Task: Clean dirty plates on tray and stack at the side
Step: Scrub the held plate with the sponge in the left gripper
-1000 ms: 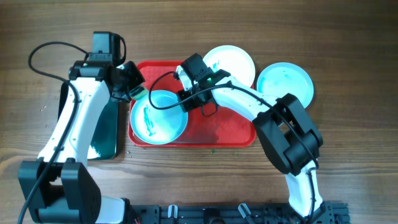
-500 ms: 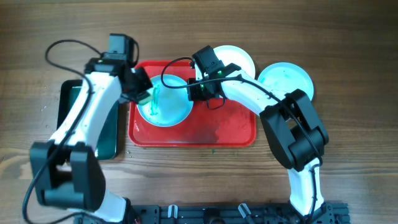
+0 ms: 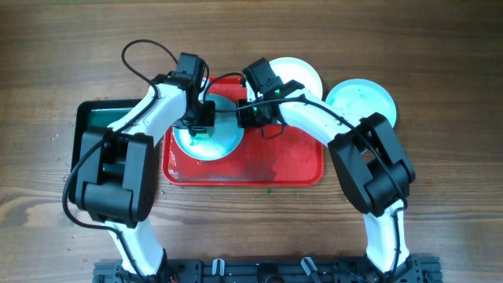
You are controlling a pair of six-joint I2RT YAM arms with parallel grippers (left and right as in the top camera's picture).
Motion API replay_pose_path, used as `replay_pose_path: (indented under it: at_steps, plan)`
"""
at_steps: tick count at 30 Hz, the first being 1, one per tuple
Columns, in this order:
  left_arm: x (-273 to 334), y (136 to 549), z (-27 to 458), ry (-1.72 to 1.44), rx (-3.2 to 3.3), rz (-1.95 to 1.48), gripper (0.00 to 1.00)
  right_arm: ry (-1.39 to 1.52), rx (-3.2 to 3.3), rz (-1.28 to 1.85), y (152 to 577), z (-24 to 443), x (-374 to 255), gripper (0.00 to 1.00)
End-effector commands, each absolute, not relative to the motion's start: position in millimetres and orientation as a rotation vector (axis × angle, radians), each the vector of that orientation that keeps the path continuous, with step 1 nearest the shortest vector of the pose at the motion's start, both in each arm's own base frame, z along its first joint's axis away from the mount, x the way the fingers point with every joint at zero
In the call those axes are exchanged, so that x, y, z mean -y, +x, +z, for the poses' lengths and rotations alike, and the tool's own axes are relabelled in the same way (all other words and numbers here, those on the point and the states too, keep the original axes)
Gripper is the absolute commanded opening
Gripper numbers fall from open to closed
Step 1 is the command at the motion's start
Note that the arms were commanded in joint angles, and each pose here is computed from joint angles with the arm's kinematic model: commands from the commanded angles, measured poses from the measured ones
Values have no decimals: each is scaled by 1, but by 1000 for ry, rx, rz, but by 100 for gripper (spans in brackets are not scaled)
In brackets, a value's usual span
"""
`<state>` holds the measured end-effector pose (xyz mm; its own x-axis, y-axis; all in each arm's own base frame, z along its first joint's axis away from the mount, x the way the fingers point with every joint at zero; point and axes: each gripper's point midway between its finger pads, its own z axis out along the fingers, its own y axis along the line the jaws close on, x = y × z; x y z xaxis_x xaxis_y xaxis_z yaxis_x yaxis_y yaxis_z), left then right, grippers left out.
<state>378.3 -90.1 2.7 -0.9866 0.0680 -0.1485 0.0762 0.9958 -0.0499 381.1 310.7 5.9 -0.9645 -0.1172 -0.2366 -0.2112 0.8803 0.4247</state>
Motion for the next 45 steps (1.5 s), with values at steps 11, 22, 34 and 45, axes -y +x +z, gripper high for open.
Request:
replay_pose_path:
  at_steps: [11,22,34,45]
  plan:
    - [40,324,-33,-564,-3166,304,4,-279,-2867,636,380,-7,-309,4]
    - [125,302,-22,502,-3230,-613,4,-282,-2868,634,379,-8,-309,4]
    - [12,358,-27,-552,-2949,514,4,-246,-2908,662,379,-23,-305,4]
    - [53,332,-35,-378,-3175,229,4,-239,-2927,672,377,-26,-301,4]
